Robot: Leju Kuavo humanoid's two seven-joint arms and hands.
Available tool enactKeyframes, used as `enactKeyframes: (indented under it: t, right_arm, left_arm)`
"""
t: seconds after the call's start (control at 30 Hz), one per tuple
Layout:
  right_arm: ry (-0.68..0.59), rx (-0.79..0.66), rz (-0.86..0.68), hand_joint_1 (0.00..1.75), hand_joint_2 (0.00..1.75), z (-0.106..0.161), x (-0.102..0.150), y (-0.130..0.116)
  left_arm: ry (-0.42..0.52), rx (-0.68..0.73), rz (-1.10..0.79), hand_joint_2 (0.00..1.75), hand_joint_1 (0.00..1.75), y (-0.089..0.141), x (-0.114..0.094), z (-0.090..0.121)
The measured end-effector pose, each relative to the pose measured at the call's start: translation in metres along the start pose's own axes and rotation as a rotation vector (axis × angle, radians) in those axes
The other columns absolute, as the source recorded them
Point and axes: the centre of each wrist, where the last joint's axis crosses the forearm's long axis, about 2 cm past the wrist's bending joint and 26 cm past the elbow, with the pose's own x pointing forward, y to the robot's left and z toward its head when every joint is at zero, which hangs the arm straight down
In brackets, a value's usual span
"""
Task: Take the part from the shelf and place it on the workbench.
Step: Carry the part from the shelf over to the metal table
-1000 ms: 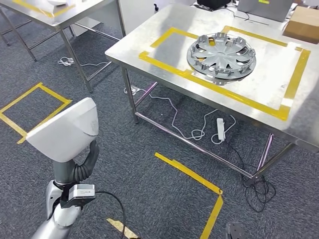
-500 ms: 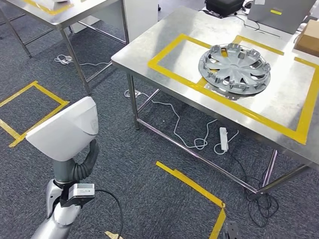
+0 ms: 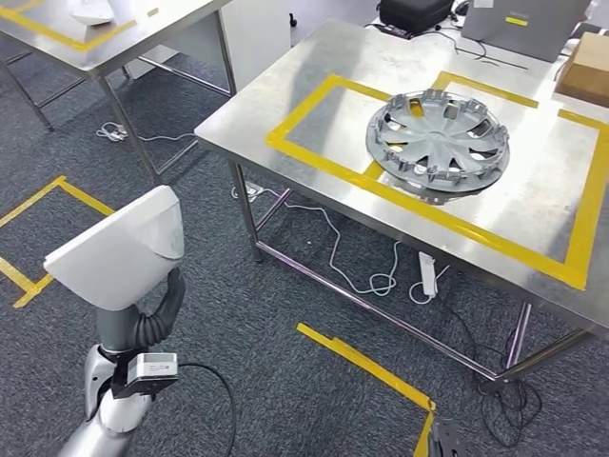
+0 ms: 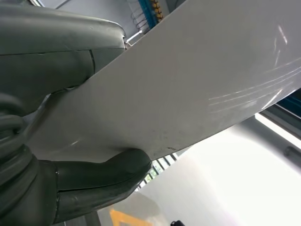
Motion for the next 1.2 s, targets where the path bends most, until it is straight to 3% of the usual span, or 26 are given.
enactKeyframes:
  t: [1.2]
  right_arm:
    - [-0.001, 0.001, -0.003, 0.0, 0.0, -0.0007, 0.0019, 0.0002]
  left_arm:
    - [0.001, -0.01, 0.0, 1.75, 1.75, -0.0017, -0.0011, 0.001]
